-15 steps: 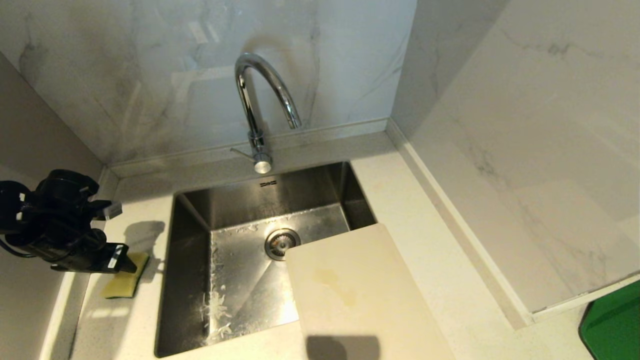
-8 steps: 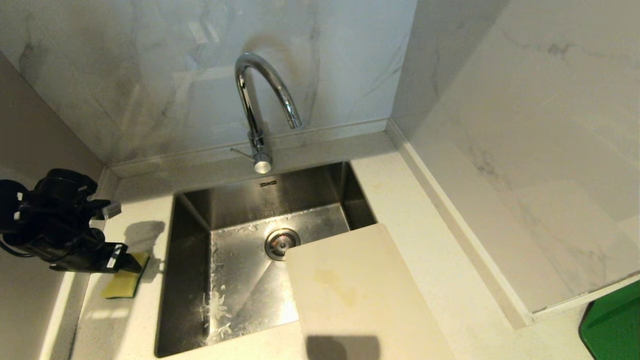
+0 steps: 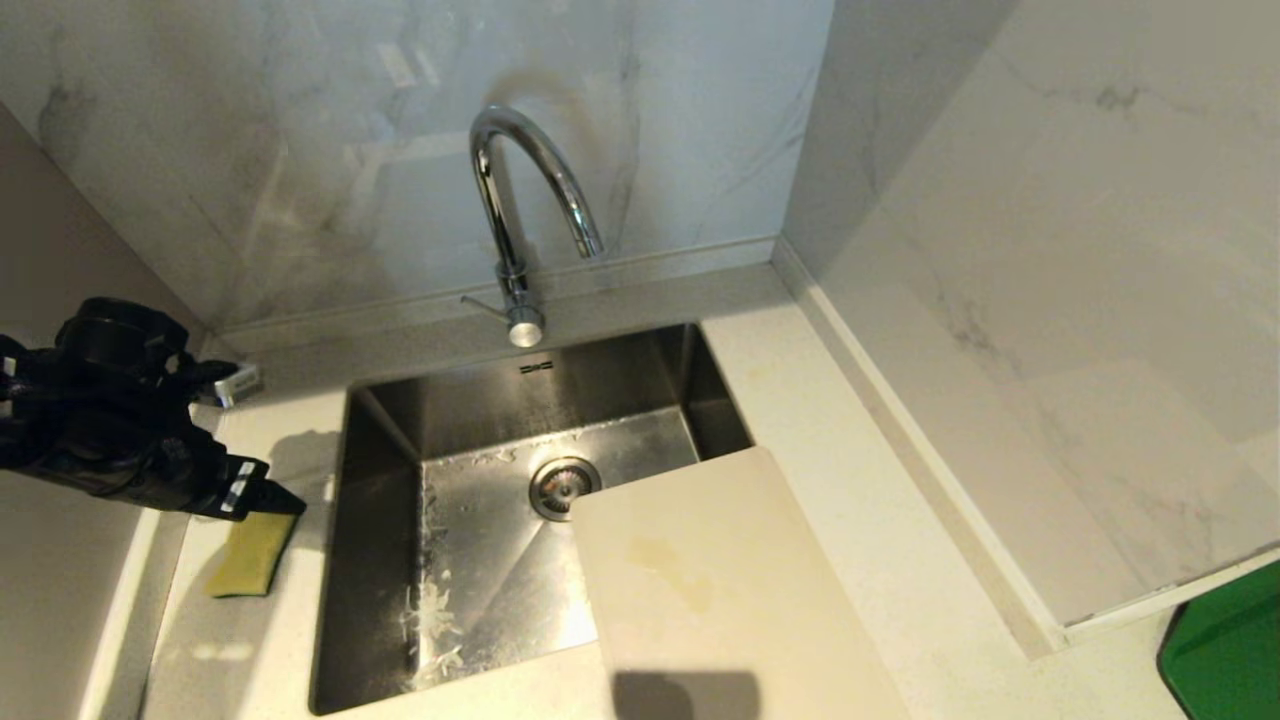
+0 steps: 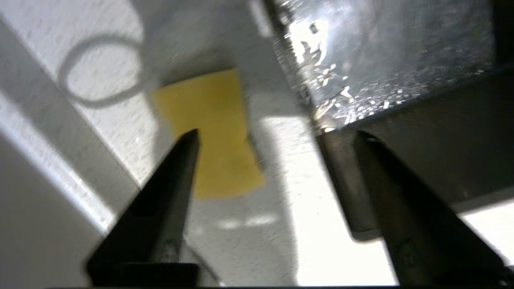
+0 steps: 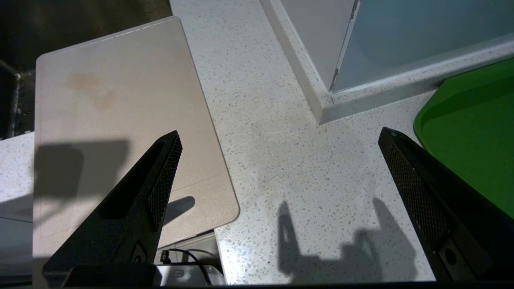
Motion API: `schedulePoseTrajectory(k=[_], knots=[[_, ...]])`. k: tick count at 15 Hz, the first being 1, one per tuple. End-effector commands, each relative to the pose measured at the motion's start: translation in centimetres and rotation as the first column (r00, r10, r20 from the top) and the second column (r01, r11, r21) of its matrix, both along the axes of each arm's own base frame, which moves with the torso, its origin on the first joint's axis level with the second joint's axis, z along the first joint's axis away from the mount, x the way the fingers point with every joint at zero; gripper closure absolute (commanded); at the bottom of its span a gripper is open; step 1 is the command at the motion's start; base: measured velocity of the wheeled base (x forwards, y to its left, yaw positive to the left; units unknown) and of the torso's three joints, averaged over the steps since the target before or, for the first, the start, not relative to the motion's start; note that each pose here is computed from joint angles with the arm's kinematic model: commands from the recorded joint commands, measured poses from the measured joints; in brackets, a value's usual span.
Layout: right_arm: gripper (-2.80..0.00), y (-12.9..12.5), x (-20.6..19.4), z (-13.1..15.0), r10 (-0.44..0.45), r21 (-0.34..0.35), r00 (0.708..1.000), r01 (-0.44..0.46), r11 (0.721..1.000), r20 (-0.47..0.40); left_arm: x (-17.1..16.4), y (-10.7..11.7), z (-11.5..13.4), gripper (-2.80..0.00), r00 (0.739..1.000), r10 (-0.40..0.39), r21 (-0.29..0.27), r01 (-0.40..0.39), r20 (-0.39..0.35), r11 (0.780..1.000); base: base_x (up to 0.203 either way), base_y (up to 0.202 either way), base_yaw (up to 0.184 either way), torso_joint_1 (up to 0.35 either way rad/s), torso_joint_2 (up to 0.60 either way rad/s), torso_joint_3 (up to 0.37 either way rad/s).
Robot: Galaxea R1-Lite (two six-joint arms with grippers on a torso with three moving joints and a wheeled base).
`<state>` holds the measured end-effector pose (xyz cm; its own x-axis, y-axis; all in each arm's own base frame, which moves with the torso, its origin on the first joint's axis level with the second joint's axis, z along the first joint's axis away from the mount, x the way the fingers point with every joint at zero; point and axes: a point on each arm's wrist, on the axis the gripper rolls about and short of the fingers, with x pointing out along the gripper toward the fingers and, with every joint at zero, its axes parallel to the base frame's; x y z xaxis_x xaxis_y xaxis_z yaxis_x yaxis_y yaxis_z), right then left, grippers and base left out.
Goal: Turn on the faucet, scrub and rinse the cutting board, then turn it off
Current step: Turn on the tap
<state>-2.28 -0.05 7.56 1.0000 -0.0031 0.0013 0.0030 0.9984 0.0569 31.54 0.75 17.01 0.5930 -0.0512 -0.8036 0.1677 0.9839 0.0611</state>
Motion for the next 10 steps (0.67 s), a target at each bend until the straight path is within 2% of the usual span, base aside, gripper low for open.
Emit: schedulePoseTrajectory(k=[1, 6, 10], knots=[[-2.80, 0.0, 0.0, 0.0, 0.000, 0.000, 1.000, 0.000, 1.000, 0.000, 0.1, -1.8, 1.0, 0.00, 0.997, -0.060, -0.004, 0.060, 0.041, 0.998, 0.000, 0.000, 0.000, 0.000, 0.00, 0.000], [-2.80, 0.0, 0.0, 0.0, 0.000, 0.000, 1.000, 0.000, 1.000, 0.000, 1.6, -4.7, 3.6, 0.00, 0.974, -0.141, -0.006, 0.144, 0.177, 0.990, 0.000, 0.000, 0.000, 0.000, 0.00, 0.000], [-2.80, 0.0, 0.0, 0.0, 0.000, 0.000, 1.000, 0.000, 1.000, 0.000, 2.3, -5.7, 3.4, 0.00, 0.965, -0.157, -0.011, 0.163, 0.212, 0.987, 0.000, 0.000, 0.000, 0.000, 0.00, 0.000]])
